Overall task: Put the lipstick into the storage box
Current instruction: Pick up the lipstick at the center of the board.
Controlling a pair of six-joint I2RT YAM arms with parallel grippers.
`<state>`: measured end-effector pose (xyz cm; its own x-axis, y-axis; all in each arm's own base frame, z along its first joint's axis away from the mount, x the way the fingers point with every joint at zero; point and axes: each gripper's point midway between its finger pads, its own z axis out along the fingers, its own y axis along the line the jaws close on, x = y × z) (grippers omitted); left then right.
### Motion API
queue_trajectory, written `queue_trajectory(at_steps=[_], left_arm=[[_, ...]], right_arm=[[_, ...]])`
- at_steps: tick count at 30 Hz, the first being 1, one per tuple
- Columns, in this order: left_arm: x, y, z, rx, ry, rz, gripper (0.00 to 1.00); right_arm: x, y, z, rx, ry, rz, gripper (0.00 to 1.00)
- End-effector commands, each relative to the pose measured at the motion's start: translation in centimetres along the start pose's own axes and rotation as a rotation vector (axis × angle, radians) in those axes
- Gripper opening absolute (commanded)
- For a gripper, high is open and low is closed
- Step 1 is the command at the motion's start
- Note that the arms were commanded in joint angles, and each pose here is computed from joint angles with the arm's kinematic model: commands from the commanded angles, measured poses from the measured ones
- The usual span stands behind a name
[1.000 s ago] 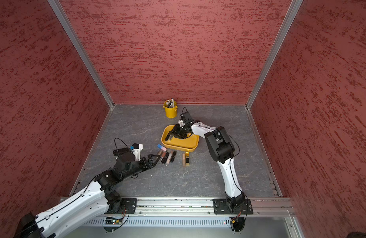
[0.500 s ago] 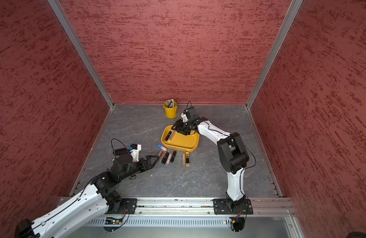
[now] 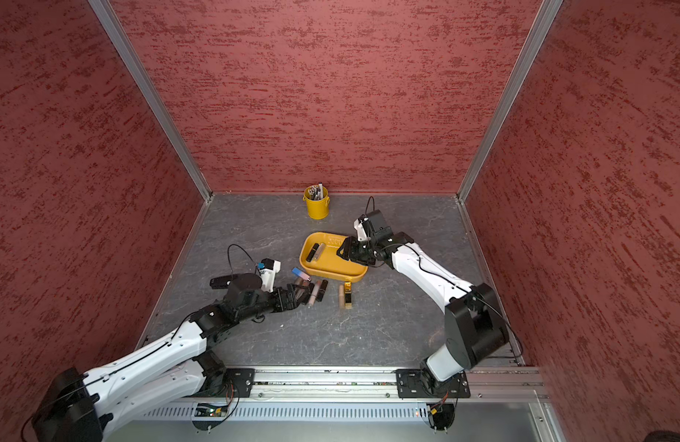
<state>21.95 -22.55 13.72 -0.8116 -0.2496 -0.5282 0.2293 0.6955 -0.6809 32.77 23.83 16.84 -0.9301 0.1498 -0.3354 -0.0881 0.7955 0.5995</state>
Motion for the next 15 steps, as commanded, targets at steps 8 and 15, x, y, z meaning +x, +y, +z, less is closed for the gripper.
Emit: queue_trajectory(at_steps=[8,15], left_arm=[[-0.5,-3.0,1.5,0.077,-0.01,0.063,1.0],[-0.2,-2.9,1.6,0.078,-0.006,0.055,1.0]], right_arm=[[6.2,-6.6,-3.1,0.226,0.047,-0.031,0.55],[9.3,-8.2,-1.3,0.272,0.104,-0.035,0.55]])
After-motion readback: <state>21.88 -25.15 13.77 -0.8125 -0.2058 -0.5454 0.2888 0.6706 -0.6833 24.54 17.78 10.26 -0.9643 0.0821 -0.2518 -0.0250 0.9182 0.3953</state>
